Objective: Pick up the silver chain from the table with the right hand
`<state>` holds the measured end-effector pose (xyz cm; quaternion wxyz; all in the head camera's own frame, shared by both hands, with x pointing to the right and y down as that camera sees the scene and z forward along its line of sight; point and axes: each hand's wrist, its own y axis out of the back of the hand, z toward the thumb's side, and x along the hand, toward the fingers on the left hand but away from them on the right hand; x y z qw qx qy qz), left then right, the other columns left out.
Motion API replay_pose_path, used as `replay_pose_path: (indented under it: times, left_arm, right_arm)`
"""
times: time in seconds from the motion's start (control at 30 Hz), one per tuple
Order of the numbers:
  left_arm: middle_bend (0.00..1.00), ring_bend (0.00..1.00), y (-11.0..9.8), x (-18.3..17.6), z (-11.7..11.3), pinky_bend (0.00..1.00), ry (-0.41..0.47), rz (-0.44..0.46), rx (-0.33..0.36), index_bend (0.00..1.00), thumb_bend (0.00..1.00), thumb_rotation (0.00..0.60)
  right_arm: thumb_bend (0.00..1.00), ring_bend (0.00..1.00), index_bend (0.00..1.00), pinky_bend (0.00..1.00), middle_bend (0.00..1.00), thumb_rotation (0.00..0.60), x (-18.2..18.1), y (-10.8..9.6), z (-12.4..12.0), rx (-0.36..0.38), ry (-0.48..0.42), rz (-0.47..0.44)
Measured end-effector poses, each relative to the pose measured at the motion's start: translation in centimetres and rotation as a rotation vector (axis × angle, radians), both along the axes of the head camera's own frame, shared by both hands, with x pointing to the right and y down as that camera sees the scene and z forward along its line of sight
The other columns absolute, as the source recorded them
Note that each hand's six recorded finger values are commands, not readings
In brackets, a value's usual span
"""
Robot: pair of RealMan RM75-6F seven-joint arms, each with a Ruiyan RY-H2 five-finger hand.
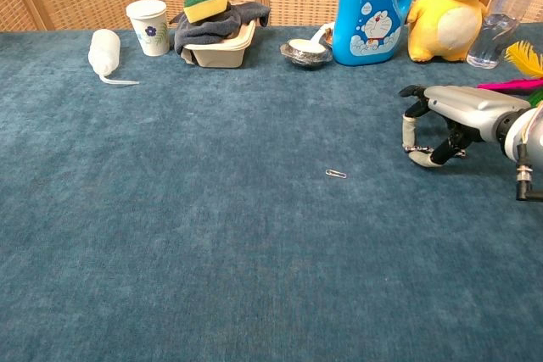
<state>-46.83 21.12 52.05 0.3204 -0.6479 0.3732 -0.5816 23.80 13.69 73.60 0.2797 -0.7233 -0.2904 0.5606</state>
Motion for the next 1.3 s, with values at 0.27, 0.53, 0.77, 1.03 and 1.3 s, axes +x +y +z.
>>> replay_pose_path:
  times: [0.27, 0.53, 0.77, 1.03, 1.3]
  left_arm:
    - [0.0, 0.0, 0.0, 0.0, 0.0, 0.0, 0.0, 0.0, -0.001, 0.0, 0.22, 0.6]
    - [0.0, 0.0, 0.0, 0.1, 0.1, 0.0, 0.0, 0.002, -0.002, 0.0, 0.22, 0.6]
    - [0.0, 0.0, 0.0, 0.1, 0.1, 0.0, -0.002, 0.003, -0.002, 0.0, 0.22, 0.6]
    - [0.0, 0.0, 0.1, 0.3, 0.2, 0.0, 0.002, 0.009, -0.006, 0.0, 0.22, 0.6]
    - [0.0, 0.0, 0.1, 0.4, 0.1, 0.0, 0.007, 0.011, -0.006, 0.0, 0.22, 0.6]
  right_arm:
    - [0.56, 0.0, 0.66, 0.0, 0.0, 0.6, 0.2, 0.2, 0.2, 0.007, 0.013, -0.002]
    - [0.6, 0.0, 0.68, 0.0, 0.0, 0.6, 0.3, 0.1, -0.3, 0.022, 0.004, -0.002]
    - [0.61, 0.0, 0.68, 0.0, 0.0, 0.6, -0.2, -0.1, -2.3, 0.073, -0.035, -0.018]
    - [0.61, 0.0, 0.68, 0.0, 0.0, 0.6, -1.3, 0.0, -5.3, 0.121, -0.103, -0.045]
    - [0.61, 0.0, 0.68, 0.0, 0.0, 0.6, -4.3, 0.5, -8.2, 0.085, -0.288, -0.032]
